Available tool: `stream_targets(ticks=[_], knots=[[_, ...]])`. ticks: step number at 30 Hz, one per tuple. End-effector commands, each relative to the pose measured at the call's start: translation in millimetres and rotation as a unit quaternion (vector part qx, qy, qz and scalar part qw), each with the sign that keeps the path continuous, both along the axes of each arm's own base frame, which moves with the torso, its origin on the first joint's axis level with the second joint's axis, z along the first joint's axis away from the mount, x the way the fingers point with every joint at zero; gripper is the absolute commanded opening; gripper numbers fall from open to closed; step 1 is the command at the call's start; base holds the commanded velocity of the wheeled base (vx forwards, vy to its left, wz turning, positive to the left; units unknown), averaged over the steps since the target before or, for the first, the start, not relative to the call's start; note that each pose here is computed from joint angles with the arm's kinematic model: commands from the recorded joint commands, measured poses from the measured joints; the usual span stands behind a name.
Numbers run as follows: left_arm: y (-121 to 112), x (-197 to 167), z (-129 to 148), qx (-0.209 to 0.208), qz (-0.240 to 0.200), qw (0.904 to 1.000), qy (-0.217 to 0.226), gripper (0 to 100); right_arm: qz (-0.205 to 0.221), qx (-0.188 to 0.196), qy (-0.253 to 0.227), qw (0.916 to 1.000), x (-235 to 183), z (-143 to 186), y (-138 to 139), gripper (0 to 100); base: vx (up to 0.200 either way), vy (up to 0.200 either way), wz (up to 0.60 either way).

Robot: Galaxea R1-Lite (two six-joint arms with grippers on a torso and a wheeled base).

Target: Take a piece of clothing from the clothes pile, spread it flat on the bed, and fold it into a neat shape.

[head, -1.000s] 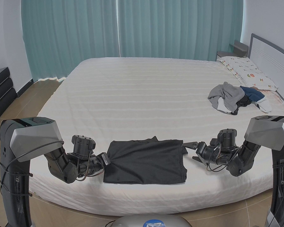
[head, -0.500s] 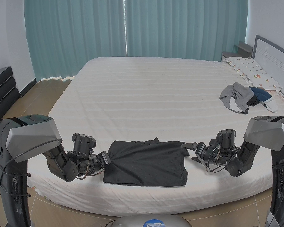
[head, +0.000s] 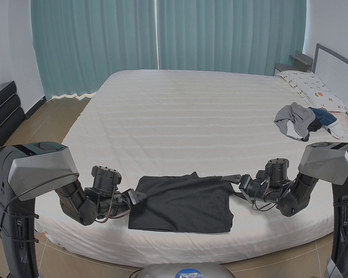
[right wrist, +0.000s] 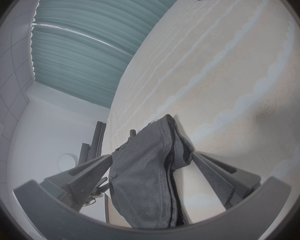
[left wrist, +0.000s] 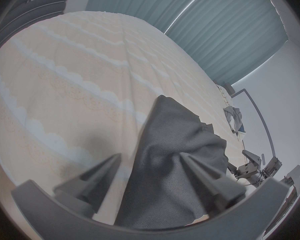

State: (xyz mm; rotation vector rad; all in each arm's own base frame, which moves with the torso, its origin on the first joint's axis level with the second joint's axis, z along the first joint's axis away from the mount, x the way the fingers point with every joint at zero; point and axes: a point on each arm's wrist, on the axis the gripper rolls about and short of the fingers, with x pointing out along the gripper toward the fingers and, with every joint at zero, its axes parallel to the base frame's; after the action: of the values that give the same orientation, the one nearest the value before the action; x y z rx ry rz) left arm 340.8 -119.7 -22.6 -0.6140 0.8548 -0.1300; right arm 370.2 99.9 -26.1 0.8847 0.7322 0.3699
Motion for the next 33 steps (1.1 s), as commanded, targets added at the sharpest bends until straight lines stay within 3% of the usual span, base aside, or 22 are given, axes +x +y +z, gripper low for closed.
stream_targets(ticks=[1,7,16,20,22,23,25,27,28,33], knots=[[-0.1,-0.4,-0.1,0.0,0.0,1.0,0.0,100,0.0,-0.001,0.001,1.0,-0.3,-0.8,-0.1,100,0.0,0.0,0.0],[2.9,3.0,0.4,-0.002,0.006,1.0,-0.003,100,-0.003,-0.003,0.0,1.0,-0.5,-0.5,-0.3,100,0.0,0.0,0.0],[27.6,23.8,27.2,-0.04,0.065,0.9959,-0.047,100,-0.025,-0.025,-0.038,0.9987,3.8,18.9,2.8,100,0.0,0.0,0.0],[30.1,25.7,49.5,0.004,0.083,0.9907,-0.107,100,-0.031,-0.073,-0.059,0.9951,-4.7,38.6,-9.7,100,0.0,0.0,0.0],[29.7,25.0,50.4,0.008,0.082,0.9905,-0.11,100,-0.035,-0.079,-0.061,0.9944,-6.5,41.2,-11.5,100,0.0,0.0,0.0],[30.3,16.9,56.9,0.035,0.08,0.988,-0.127,100,-0.069,-0.105,-0.076,0.9892,-24.1,63.6,-20.5,100,0.0,0.0,0.0],[32.9,7.6,66.0,0.044,0.094,0.9848,-0.139,100,-0.086,-0.117,-0.088,0.9855,-36.4,77.1,-25.2,100,0.0,0.0,0.0],[39.7,-4.1,92.9,0.037,0.123,0.9744,-0.185,100,-0.108,-0.133,-0.108,0.9793,-56.3,96.5,-31.2,100,0.0,0.0,0.0],[40.0,-5.2,94.5,0.037,0.123,0.9738,-0.188,100,-0.108,-0.135,-0.109,0.9789,-58.2,97.8,-31.1,100,0.0,0.0,0.0],[56.4,-59.6,143.8,0.036,0.158,0.9498,-0.268,100,-0.127,-0.161,-0.183,0.9615,-123.7,150.3,-46.7,100,0.0,0.0,0.0]])
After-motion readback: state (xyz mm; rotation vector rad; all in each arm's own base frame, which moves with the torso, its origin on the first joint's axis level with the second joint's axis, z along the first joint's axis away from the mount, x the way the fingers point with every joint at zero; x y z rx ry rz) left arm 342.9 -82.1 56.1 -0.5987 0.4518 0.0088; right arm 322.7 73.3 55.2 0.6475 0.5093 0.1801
